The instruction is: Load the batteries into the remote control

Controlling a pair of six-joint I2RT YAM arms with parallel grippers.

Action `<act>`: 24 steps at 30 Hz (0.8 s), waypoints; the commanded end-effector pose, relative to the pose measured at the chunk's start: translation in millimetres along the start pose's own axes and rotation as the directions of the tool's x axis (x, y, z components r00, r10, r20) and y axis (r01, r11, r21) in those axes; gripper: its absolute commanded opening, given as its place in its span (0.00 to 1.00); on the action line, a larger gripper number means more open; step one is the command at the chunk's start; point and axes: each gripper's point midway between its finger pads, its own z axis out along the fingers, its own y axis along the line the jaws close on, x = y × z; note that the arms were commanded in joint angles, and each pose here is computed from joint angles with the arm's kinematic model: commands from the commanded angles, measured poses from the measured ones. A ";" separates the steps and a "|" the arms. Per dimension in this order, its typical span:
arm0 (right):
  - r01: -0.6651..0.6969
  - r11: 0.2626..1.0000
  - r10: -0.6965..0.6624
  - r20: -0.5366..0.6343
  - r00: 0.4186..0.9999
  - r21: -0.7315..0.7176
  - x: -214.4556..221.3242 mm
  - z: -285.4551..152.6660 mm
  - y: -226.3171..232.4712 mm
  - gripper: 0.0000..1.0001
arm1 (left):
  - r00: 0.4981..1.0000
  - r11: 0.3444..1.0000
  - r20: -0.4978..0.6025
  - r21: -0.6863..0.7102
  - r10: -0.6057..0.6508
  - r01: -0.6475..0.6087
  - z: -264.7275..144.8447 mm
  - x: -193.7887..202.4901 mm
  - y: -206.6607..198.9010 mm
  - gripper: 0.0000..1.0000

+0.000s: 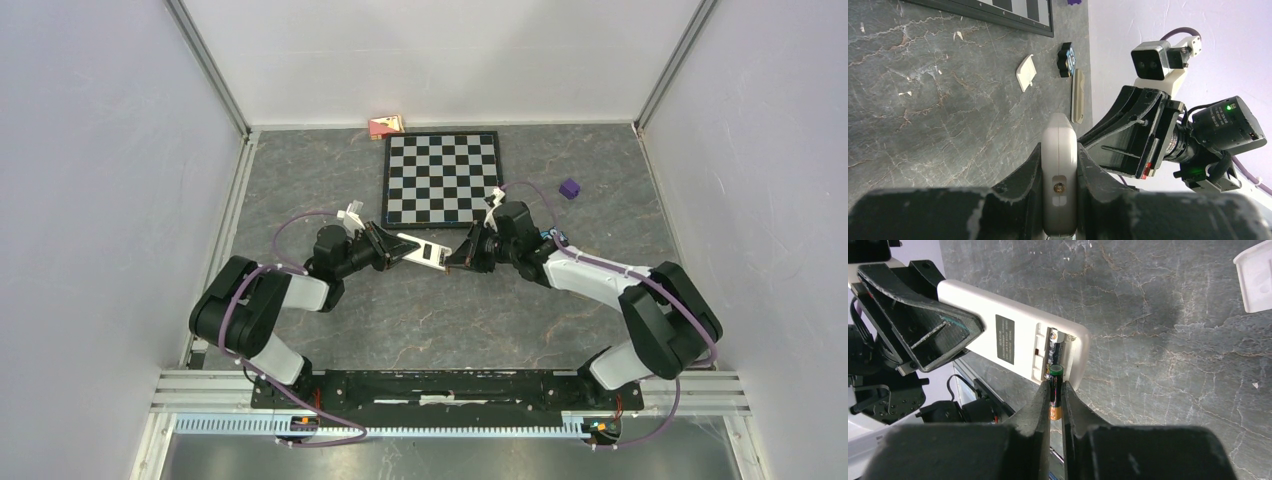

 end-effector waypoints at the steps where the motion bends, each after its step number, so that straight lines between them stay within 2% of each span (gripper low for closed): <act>1: -0.011 1.000 0.011 0.046 0.999 -0.006 -16.8 4.8 12.6 0.14 | 1.000 0.998 0.018 0.065 0.015 -0.016 2.3 -5.2 -16.6 0.02; 9: -0.037 0.999 0.037 0.038 0.999 -0.003 -16.9 11.6 10.6 0.17 | 1.000 0.997 0.012 0.072 0.008 -0.009 1.8 -3.2 -16.3 0.02; 19: -0.051 0.994 0.049 0.026 0.998 0.092 -15.3 9.1 -2.9 0.32 | 0.999 0.997 0.029 0.074 0.016 -0.018 1.3 -6.2 -18.4 0.02; 24: -0.049 0.993 0.047 0.023 0.999 0.105 -14.7 8.5 -5.1 0.34 | 0.999 0.997 0.030 0.073 0.015 -0.017 1.7 -6.8 -18.0 0.02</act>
